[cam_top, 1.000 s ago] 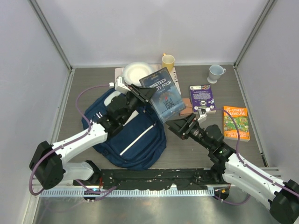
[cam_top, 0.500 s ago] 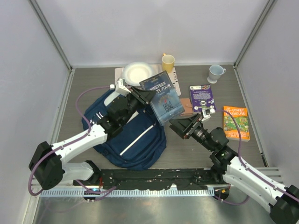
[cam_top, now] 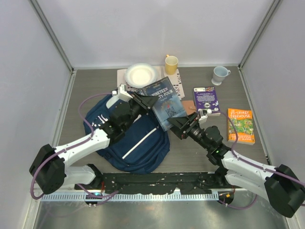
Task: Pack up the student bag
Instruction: Pick up the book from the center of the board.
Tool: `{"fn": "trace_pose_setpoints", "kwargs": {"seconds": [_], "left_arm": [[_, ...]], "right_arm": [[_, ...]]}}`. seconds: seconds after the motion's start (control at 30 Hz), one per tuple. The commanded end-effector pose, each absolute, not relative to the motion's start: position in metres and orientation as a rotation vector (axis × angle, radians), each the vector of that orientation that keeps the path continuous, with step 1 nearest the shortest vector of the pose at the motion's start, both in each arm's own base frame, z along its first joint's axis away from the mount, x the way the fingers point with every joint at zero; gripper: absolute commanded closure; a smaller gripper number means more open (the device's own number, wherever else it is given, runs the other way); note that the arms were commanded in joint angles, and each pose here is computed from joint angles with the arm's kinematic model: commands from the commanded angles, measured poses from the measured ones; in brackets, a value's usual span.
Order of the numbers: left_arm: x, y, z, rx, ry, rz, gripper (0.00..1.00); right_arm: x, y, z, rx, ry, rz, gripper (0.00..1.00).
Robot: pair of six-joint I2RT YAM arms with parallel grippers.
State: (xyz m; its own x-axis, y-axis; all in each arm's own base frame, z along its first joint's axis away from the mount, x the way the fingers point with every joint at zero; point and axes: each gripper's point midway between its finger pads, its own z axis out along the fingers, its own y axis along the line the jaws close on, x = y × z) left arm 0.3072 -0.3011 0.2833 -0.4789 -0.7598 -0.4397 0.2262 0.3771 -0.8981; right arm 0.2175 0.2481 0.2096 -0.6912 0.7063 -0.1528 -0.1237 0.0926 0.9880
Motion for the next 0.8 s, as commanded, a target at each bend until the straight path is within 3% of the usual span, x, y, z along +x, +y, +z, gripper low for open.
{"fn": "trace_pose_setpoints", "kwargs": {"seconds": [0.0, 0.27, 0.5, 0.77], "left_arm": [[0.295, -0.295, 0.358, -0.491, 1.425, -1.489, 1.0], [0.296, -0.296, 0.35, -0.508, 1.432, -1.502, 1.0], [0.296, -0.295, 0.34, -0.518, 1.452, -1.49, 1.0], [0.289, -0.299, 0.327, -0.52, 1.488, -1.535, 1.0]], "right_arm": [[0.225, 0.239, 0.267, 0.559, 1.456, 1.783, 0.09], [0.229, 0.215, 0.278, 0.633, 1.325, 1.74, 0.1], [0.228, 0.209, 0.291, 0.641, 1.262, 1.753, 0.19], [0.23, 0.214, 0.295, 0.611, 1.244, 1.772, 0.37]]}}
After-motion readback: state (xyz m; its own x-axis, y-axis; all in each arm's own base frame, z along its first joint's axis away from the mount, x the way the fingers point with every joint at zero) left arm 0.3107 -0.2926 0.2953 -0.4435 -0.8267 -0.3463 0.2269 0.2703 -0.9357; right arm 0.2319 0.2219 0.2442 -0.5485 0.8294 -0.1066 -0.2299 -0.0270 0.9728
